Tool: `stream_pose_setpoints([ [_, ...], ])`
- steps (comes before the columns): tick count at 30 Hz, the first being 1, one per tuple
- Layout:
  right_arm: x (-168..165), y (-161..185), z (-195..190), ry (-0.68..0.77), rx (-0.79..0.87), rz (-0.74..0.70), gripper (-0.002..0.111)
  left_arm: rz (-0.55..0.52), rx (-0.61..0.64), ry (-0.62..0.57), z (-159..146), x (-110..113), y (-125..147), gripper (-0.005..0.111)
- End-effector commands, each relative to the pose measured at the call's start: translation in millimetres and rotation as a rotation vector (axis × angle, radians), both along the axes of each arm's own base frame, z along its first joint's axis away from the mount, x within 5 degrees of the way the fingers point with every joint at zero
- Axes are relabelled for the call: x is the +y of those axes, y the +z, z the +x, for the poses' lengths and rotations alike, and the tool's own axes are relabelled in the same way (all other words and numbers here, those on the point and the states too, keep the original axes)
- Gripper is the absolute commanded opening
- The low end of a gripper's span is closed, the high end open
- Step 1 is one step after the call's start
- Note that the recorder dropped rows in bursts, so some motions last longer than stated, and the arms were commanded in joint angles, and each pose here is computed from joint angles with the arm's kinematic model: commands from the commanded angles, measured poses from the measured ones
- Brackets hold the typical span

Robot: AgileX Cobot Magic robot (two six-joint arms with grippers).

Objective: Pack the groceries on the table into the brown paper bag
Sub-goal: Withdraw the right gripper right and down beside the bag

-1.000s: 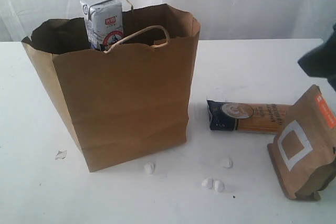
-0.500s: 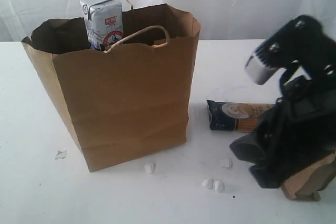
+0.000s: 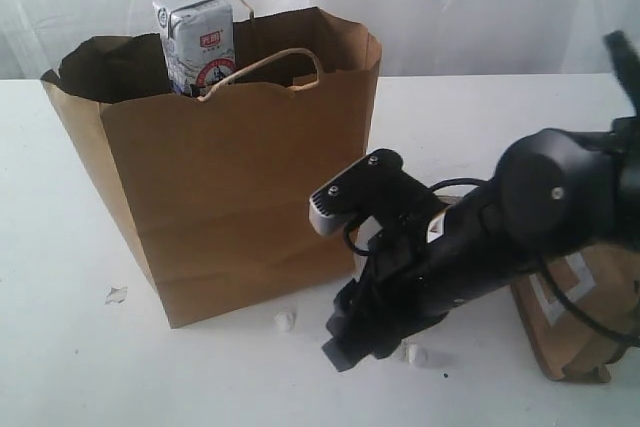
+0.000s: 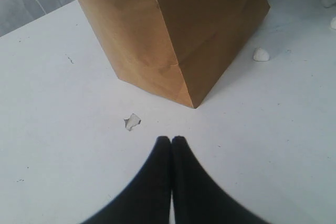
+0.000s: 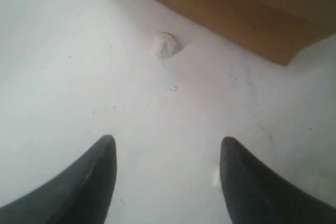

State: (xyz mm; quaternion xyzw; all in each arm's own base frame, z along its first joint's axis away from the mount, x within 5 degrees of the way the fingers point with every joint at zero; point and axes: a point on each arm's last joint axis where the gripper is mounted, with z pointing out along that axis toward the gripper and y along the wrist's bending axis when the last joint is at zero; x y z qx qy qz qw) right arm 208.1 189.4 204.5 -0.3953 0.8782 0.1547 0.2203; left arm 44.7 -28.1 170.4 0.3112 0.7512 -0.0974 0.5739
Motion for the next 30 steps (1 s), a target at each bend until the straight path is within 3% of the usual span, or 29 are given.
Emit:
stream_pose_setpoints([
  [1,19.5,-11.5,14.0,-0.003,0.015,0.011,0.054,-0.003,0.003,0.000,-0.2,0.0,-1.2,0.000],
  [30,73.6,-65.0,47.1,-0.015,0.059,-0.003,0.054,-0.003,0.003,0.000,-0.2,0.0,-1.2,0.000],
])
